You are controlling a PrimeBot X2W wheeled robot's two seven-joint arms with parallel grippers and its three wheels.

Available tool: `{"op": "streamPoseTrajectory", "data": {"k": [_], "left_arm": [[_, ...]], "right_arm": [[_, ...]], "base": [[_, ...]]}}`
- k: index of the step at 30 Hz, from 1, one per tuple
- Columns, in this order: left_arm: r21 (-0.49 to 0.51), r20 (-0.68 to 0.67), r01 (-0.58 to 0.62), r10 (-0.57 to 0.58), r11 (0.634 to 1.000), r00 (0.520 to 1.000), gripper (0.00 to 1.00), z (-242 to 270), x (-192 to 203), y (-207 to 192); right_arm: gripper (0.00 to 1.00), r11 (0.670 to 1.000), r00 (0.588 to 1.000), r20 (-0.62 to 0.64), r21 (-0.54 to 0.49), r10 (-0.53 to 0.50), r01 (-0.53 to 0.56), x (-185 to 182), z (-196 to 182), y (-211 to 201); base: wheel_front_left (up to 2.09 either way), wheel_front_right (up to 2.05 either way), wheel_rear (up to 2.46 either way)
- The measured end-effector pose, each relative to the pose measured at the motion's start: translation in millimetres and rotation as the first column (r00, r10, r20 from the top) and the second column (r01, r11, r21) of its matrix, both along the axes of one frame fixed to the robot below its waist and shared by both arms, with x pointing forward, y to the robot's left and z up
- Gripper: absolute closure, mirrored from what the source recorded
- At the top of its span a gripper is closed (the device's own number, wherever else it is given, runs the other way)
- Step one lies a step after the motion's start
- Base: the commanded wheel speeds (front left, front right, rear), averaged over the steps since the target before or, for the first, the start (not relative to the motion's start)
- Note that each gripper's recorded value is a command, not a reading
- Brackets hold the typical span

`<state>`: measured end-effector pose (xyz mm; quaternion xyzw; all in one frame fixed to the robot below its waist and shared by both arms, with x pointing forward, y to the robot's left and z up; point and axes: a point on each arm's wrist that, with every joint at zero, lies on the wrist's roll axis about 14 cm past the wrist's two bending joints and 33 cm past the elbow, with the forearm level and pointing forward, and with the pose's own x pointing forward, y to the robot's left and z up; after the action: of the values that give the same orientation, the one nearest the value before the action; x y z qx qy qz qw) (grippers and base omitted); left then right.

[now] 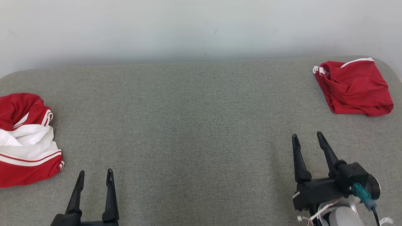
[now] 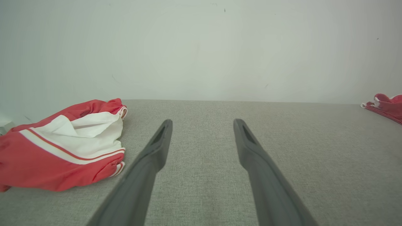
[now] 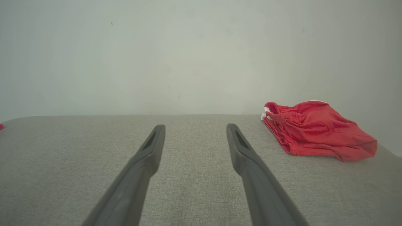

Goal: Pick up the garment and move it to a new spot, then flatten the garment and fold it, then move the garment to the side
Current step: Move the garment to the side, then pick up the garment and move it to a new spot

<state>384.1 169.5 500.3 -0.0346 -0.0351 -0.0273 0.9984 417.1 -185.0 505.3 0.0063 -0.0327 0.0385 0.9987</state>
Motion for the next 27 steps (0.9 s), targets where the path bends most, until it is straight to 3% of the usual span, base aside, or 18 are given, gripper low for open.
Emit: {"op": "streamPoseTrajectory", "data": {"k": [17, 27], "left_arm": [[-0.01, -0.033, -0.018, 0.018, 1.0, 0.999, 0.0, -9, -14, 0], [-0.007, -0.054, -0.024, 0.024, 1.0, 0.998, 0.0, -15, -19, 1]], "right_arm": [[0.0, 0.995, 0.998, -0.067, 0.096, -0.009, 0.015, -52, -25, 7], [0.0, 0.995, 0.997, -0.07, 0.1, -0.012, 0.019, -57, -26, 6]], "base": [[0.0, 0.0, 0.0], [0.0, 0.0, 0.0]]}}
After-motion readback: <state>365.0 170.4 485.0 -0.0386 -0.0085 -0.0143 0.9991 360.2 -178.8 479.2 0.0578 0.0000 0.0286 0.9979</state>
